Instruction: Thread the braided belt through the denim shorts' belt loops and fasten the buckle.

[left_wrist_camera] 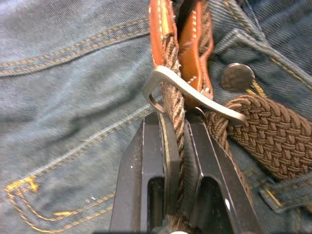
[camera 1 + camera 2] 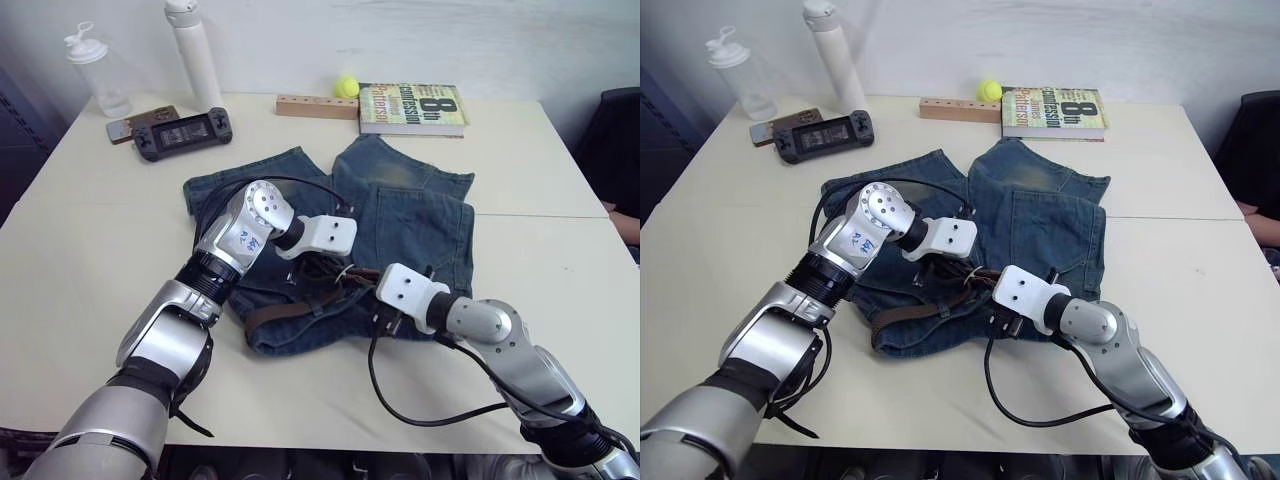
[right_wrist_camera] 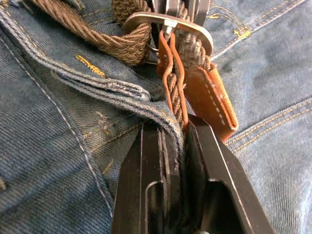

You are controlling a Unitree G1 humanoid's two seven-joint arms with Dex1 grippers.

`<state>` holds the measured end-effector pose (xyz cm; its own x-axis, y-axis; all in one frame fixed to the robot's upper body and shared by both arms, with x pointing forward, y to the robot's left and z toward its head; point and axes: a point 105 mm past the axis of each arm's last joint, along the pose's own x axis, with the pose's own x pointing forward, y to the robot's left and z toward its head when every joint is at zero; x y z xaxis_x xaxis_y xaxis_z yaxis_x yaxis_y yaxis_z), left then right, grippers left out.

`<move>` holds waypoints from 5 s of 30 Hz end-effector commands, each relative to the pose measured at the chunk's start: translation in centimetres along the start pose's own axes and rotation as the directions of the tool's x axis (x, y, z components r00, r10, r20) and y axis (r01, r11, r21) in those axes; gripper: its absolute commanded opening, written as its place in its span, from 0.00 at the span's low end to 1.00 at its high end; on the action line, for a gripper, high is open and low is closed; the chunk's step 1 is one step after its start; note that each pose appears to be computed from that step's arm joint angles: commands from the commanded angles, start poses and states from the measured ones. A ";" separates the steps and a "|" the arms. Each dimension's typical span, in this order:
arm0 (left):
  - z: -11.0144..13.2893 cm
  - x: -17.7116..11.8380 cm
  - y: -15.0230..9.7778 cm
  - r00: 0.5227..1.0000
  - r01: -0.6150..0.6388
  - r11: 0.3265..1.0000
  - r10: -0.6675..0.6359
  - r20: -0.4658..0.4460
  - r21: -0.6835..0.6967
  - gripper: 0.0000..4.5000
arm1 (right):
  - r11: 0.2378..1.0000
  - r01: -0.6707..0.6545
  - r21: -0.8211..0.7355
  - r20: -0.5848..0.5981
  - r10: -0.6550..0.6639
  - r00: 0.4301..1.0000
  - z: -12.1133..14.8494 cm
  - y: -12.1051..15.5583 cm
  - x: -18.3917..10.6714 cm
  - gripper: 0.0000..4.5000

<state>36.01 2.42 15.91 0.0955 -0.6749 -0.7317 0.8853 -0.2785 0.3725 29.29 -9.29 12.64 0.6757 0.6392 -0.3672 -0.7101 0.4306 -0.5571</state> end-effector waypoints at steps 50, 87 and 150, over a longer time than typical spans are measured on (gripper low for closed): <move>5.6 2.4 -0.4 0.992 0.023 0.992 -0.038 0.121 0.122 0.00 | 0.997 -0.056 -0.049 -0.054 0.053 0.997 0.1 -6.1 -6.7 0.99; 5.9 2.9 -0.5 0.991 0.024 0.994 -0.037 0.130 0.102 0.00 | 0.994 -0.094 0.052 -0.026 0.096 0.995 -0.2 -4.9 -6.3 0.81; -4.9 3.2 -14.1 0.983 0.172 0.763 -0.173 0.059 -0.623 0.00 | 0.933 -0.096 -0.348 -0.204 0.024 0.979 -3.5 -9.3 -10.6 0.00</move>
<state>26.67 5.18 9.49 -0.0659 -0.7597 -0.6469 0.9924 0.0177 -0.1219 29.05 -20.31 17.32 0.6240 0.5530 -0.5521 -0.7243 0.1442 -0.6742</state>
